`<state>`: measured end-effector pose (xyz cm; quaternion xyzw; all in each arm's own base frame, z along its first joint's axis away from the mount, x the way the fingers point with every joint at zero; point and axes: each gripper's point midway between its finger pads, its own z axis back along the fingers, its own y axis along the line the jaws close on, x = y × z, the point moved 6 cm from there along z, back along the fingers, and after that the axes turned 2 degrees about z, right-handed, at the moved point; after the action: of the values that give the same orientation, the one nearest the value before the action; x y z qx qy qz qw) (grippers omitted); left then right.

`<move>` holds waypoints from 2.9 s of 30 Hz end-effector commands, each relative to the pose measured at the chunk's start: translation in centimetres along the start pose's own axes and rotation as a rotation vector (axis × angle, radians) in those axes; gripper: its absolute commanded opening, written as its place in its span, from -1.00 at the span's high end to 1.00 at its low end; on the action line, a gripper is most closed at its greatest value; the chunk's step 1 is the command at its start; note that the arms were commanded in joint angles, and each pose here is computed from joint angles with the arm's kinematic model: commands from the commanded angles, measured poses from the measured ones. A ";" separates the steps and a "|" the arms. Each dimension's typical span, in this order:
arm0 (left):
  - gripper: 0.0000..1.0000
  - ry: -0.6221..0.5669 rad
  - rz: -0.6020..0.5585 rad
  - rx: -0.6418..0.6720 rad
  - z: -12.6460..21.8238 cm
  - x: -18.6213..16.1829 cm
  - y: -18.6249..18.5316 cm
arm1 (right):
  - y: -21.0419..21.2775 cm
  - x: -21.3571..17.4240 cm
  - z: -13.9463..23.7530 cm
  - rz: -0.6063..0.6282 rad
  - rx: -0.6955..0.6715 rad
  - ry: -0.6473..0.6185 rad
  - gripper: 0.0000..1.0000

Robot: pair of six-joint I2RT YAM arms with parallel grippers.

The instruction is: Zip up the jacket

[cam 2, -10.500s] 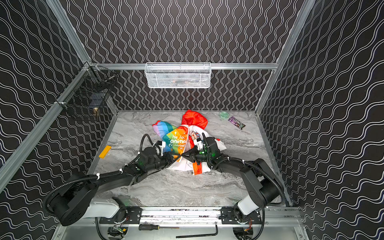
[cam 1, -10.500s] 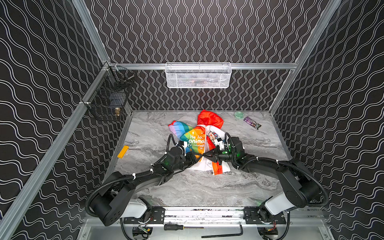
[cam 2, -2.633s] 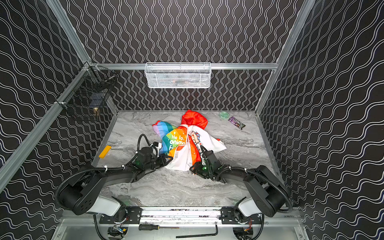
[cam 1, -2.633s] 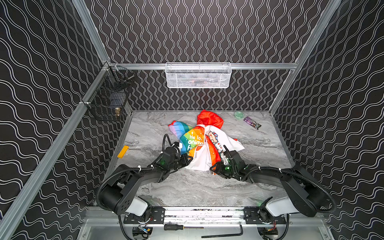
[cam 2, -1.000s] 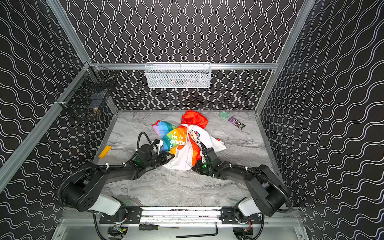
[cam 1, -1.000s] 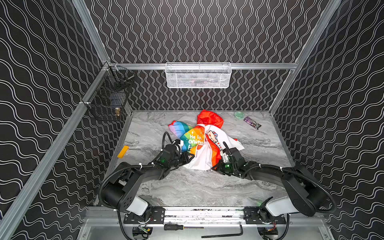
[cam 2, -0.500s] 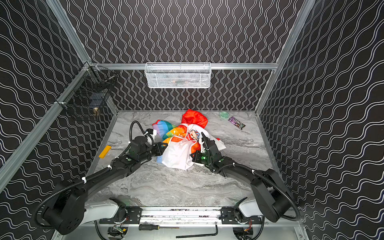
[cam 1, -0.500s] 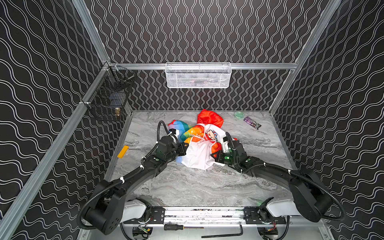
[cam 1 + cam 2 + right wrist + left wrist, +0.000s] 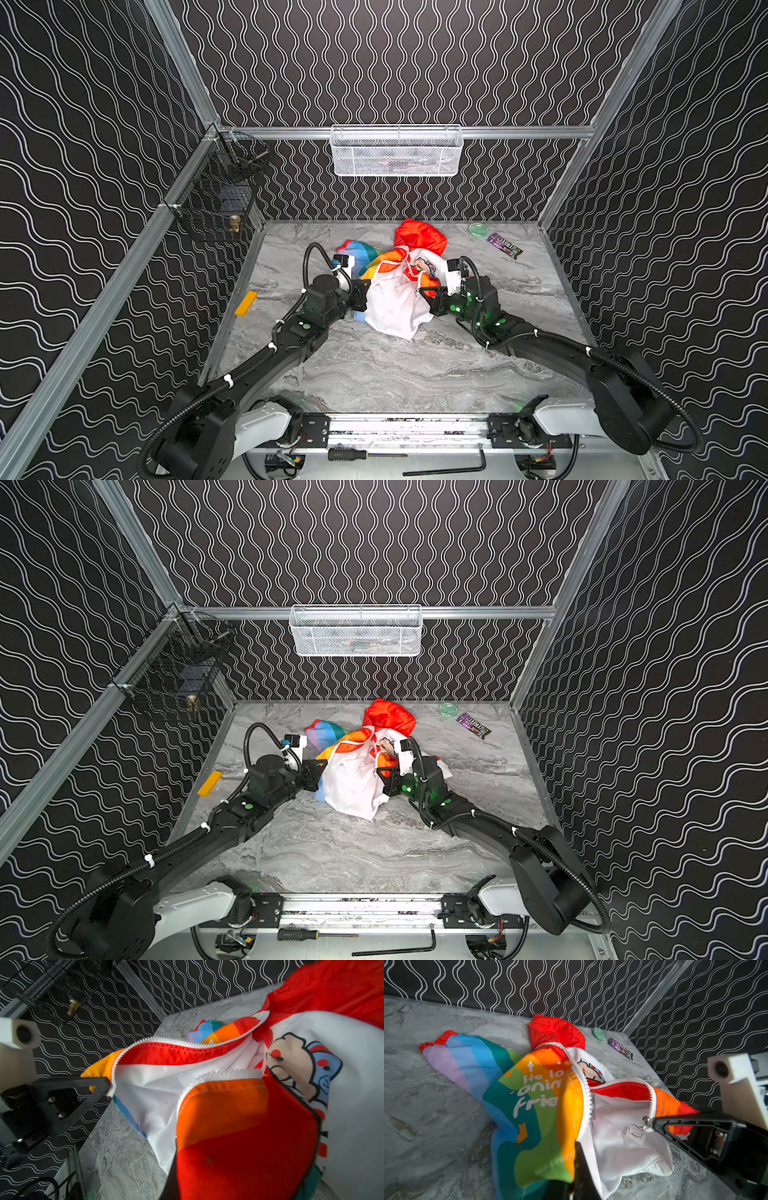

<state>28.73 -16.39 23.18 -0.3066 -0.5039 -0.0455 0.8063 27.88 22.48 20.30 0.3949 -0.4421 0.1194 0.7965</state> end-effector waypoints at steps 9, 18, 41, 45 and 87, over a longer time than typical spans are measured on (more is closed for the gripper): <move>1.00 -0.231 0.047 -0.350 0.4 3.7 -4.2 | 3.3 4.0 3.2 0.005 0.347 -0.246 1.00; 1.00 -0.316 0.055 -0.487 -0.3 5.7 -5.6 | 3.3 5.7 4.9 0.094 0.349 -0.371 1.00; 1.00 -0.404 0.058 -0.640 -0.9 6.6 -6.5 | 4.3 6.6 4.4 0.014 0.716 -0.385 1.00; 1.00 -0.412 0.080 -0.673 -1.7 6.9 -6.6 | 4.3 6.9 4.1 -0.002 0.736 -0.379 1.00; 1.00 -0.479 0.226 -0.762 -2.6 6.3 -8.8 | 4.5 8.0 0.4 -0.016 0.612 -0.415 1.00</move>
<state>31.08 -23.92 30.07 -0.6271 -0.5667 -0.0627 0.5307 29.88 24.07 28.63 0.6351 -0.5214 0.1596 0.5470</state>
